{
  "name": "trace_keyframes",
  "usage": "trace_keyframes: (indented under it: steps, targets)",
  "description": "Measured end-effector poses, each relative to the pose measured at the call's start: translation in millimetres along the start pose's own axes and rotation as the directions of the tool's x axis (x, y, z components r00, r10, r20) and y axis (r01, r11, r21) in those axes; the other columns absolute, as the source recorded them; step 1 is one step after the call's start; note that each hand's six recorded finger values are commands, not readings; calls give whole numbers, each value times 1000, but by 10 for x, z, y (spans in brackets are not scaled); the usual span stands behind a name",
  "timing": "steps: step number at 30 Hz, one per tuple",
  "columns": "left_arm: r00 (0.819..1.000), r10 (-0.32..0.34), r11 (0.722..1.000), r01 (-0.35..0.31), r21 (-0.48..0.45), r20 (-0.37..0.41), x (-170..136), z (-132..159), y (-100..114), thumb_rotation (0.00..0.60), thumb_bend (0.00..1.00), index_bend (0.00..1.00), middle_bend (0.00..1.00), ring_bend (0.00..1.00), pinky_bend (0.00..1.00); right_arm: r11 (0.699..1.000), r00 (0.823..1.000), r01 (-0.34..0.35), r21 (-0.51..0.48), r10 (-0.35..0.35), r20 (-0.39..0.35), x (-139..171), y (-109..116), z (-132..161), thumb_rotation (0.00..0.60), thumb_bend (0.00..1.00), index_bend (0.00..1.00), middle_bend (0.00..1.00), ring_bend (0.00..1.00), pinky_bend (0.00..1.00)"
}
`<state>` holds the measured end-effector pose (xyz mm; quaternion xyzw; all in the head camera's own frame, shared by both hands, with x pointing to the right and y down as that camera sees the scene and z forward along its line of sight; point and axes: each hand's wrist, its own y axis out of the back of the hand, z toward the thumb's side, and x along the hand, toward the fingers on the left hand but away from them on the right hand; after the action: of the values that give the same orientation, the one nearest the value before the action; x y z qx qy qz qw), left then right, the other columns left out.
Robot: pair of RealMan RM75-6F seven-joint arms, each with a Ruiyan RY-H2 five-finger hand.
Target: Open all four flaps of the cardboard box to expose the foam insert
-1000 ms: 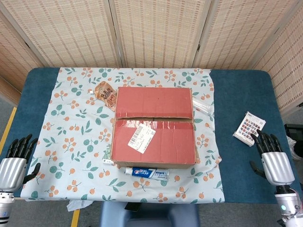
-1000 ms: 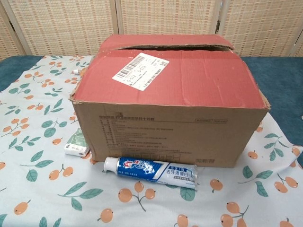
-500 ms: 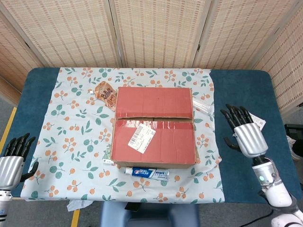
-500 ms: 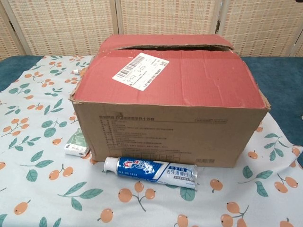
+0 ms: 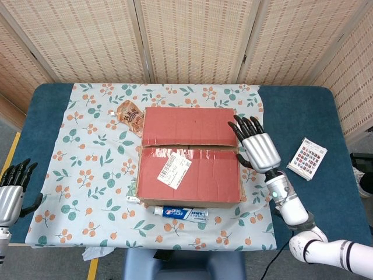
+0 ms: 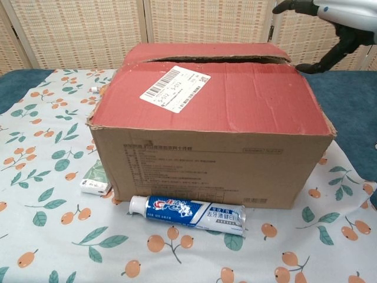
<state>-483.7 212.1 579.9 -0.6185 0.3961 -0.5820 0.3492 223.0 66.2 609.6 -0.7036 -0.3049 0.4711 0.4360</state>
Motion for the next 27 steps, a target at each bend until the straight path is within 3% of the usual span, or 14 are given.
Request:
trace_keyframes:
  steps: [16, 27]
  targets:
    - [1000, 4, 998, -4, -66, -1, 6, -87, 68, 600, 460, 0, 0, 0, 0, 998, 999, 26, 51, -27, 17, -447, -125, 158, 600, 379, 40, 0, 0, 0]
    - [1000, -6, 997, 5, -73, -18, 47, -137, 40, 600, 460, 0, 0, 0, 0, 994, 993, 108, 36, -109, 41, -721, 253, 192, 600, 378, 40, 0, 0, 0]
